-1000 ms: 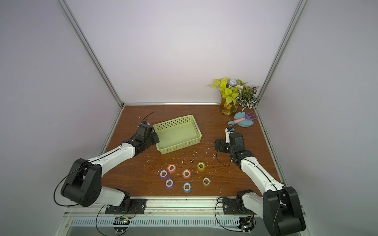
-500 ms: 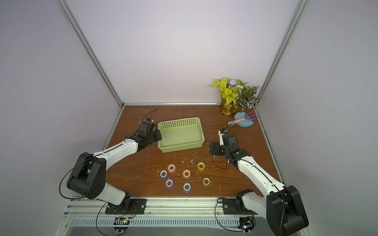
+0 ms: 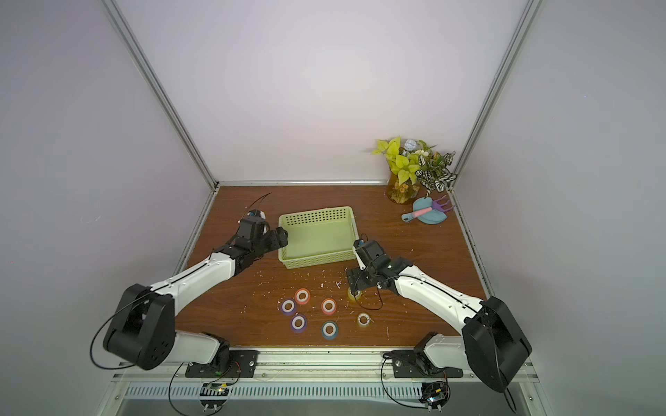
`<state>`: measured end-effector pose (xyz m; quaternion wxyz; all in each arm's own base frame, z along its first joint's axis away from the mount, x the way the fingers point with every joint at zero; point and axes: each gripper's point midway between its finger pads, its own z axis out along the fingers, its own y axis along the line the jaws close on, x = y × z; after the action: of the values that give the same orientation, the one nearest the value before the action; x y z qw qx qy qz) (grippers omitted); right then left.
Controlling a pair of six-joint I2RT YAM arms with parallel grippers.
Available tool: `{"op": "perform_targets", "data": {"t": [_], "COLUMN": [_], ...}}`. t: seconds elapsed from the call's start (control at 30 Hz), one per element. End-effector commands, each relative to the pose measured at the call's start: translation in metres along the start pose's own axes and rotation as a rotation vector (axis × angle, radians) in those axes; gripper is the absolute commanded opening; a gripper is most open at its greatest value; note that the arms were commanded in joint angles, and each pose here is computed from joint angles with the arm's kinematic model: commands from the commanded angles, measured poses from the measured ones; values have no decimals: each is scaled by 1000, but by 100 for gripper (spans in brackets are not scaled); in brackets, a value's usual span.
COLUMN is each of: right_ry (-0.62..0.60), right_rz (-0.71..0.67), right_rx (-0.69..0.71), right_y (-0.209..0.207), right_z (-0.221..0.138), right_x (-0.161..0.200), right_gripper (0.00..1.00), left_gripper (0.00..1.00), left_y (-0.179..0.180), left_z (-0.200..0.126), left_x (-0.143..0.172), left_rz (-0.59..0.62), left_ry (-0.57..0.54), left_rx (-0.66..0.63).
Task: Put the transparent tape into the storage box
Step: Adjust the storage box at the center of the board, then pick up the tape from the center of the board.
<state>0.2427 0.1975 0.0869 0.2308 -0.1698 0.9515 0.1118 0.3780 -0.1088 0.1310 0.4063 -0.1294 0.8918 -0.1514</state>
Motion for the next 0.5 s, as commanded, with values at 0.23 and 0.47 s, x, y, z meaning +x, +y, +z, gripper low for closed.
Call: {"op": "perform_targets", "data": {"t": [0.23,0.47], "right_ry": [71,114], "right_rz": [-34,-60], "right_rx": [28,52], "right_y": [13,18], "right_z": [13,26], "right_x": [28,39], "right_gripper": [77,72], "left_gripper": [99,99], "left_y": [29,37], "left_z": [-51,-68], "left_x": [2,21], "left_rz": [35,130], "left_ry": [-208,-309], "left_rx": [48,110]}}
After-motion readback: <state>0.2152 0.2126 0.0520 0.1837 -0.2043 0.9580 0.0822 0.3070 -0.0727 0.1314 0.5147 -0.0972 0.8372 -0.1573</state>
